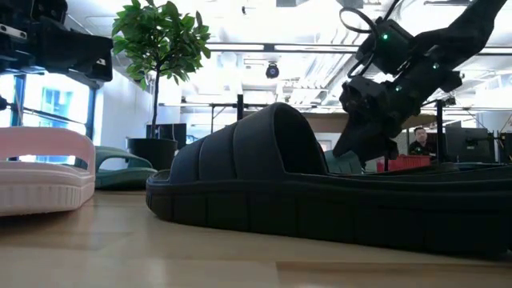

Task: Pick and place slides into the shelf
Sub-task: Put the right green slide under the shelf

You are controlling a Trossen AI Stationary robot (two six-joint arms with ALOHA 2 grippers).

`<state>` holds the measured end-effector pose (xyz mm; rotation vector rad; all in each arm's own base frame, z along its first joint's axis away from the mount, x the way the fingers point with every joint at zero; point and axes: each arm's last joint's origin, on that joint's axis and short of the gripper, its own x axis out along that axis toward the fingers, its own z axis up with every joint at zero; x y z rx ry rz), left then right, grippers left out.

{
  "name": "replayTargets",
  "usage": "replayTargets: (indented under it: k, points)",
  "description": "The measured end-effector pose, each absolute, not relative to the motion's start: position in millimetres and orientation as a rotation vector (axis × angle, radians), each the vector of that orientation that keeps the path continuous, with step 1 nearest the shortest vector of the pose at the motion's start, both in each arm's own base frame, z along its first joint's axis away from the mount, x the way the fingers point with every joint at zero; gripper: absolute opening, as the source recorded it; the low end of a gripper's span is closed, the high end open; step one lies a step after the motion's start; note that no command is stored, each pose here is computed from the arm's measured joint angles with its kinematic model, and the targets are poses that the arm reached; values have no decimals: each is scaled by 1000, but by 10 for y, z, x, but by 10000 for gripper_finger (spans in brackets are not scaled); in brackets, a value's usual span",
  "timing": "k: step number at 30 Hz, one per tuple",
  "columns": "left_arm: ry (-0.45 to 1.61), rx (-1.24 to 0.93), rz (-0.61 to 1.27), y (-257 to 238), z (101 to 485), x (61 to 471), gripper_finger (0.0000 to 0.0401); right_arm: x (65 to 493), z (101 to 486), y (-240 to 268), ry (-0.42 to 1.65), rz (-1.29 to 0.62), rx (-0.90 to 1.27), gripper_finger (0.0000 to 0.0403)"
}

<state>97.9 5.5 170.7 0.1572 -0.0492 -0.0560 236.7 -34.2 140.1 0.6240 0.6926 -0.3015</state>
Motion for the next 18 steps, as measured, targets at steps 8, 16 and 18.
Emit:
replayTargets:
  k: [8,16,18]
  points:
    - [-49,157,-56,55,1707,979,1,2392,1355,-346,700,-303,624,134]
    - [-48,157,-56,55,1706,979,1,2411,1372,-342,677,-286,604,8]
    - [-48,157,-56,55,1706,979,1,2420,1380,-329,664,-293,597,10]
